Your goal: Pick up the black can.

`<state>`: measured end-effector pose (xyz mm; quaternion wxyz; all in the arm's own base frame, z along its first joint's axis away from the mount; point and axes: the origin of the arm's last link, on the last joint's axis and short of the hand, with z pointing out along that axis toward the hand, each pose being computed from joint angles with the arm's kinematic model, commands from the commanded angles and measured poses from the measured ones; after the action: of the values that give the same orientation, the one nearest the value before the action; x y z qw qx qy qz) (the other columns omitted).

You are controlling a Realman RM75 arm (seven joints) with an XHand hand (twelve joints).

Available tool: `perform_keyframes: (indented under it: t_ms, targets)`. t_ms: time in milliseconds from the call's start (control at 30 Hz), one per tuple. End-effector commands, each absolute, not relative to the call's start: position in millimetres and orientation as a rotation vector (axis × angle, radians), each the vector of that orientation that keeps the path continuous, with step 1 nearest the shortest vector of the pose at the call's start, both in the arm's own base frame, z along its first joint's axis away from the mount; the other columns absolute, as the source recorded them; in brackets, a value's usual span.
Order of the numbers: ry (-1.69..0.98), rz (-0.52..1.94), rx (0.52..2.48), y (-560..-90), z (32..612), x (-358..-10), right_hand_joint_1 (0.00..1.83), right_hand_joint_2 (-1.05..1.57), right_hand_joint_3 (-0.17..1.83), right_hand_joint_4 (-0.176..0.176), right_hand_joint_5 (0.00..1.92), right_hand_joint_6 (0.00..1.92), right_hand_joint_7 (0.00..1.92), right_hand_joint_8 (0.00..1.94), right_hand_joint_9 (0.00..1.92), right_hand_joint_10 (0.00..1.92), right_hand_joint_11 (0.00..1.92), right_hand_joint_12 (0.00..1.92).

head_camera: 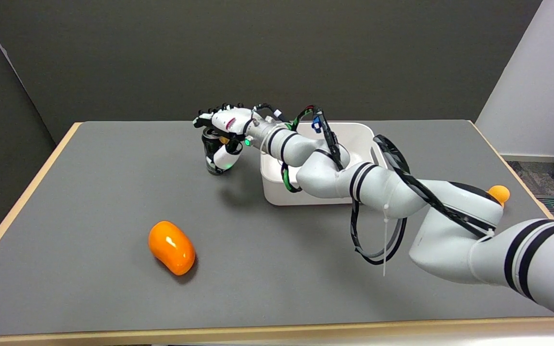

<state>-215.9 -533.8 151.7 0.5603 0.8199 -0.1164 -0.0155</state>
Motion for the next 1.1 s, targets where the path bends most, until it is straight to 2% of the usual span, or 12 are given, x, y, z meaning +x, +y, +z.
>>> perform_keyframes:
  t_ms: [33, 133, 167, 233, 467, 567, 733, 933, 1000, 1033, 1067, 1100]
  targets:
    - [-0.254, -0.064, 1.940, -531.5, 150.6, -221.7, 0.94, 0.76, 0.91, 0.021, 0.21, 0.39, 0.48, 0.50, 0.26, 0.71, 0.00, 0.92]
    - [-0.226, -0.088, 1.947, -531.0, 150.2, -222.6, 0.97, 0.79, 0.89, 0.024, 0.23, 0.41, 0.59, 0.75, 0.33, 0.78, 0.00, 0.94]
    - [-0.221, -0.090, 1.948, -530.9, 150.0, -222.5, 1.03, 0.85, 0.80, 0.025, 0.23, 0.42, 0.61, 0.89, 0.35, 0.82, 0.00, 0.96]
    - [-0.218, -0.091, 1.950, -530.9, 150.0, -222.4, 1.30, 1.14, 0.28, 0.021, 0.24, 0.50, 0.68, 1.50, 0.43, 0.95, 0.00, 0.98]
    - [-0.202, -0.100, 1.953, -531.2, 150.4, -221.6, 1.30, 1.06, 0.43, 0.029, 0.25, 0.60, 0.69, 1.54, 0.53, 1.08, 0.00, 1.00]
    - [-0.182, -0.111, 1.957, -531.5, 150.3, -220.7, 1.30, 1.03, 0.52, 0.033, 0.24, 0.68, 0.68, 1.60, 0.53, 1.20, 0.00, 1.00]
    - [-0.174, -0.098, 1.960, -532.4, 150.3, -217.3, 1.30, 1.03, 0.54, 0.035, 0.24, 0.72, 0.68, 1.62, 0.52, 1.27, 0.00, 1.00]
    - [-0.121, 0.009, 1.965, -538.4, 152.9, -188.4, 1.30, 1.02, 0.55, 0.040, 0.24, 0.78, 0.68, 1.62, 0.52, 1.30, 0.01, 1.00]
    - [-0.054, 0.030, 1.973, -539.3, 153.1, -172.9, 1.30, 1.02, 0.55, 0.059, 0.29, 1.14, 0.69, 1.60, 0.55, 1.32, 0.07, 1.04]
    - [-0.008, 0.043, 1.980, -539.4, 152.6, -162.4, 1.30, 1.08, 0.45, 0.006, 0.35, 1.32, 0.67, 1.64, 0.55, 1.39, 0.09, 1.07]
    - [0.029, 0.056, 1.982, -539.4, 153.2, -152.5, 1.29, 1.19, 0.28, -0.097, 0.44, 1.51, 0.64, 1.70, 0.53, 1.50, 0.10, 1.10]
    - [0.049, 0.058, 1.985, -539.2, 152.9, -148.3, 1.27, 1.26, 0.17, -0.165, 0.51, 1.64, 0.63, 1.73, 0.52, 1.57, 0.13, 1.14]
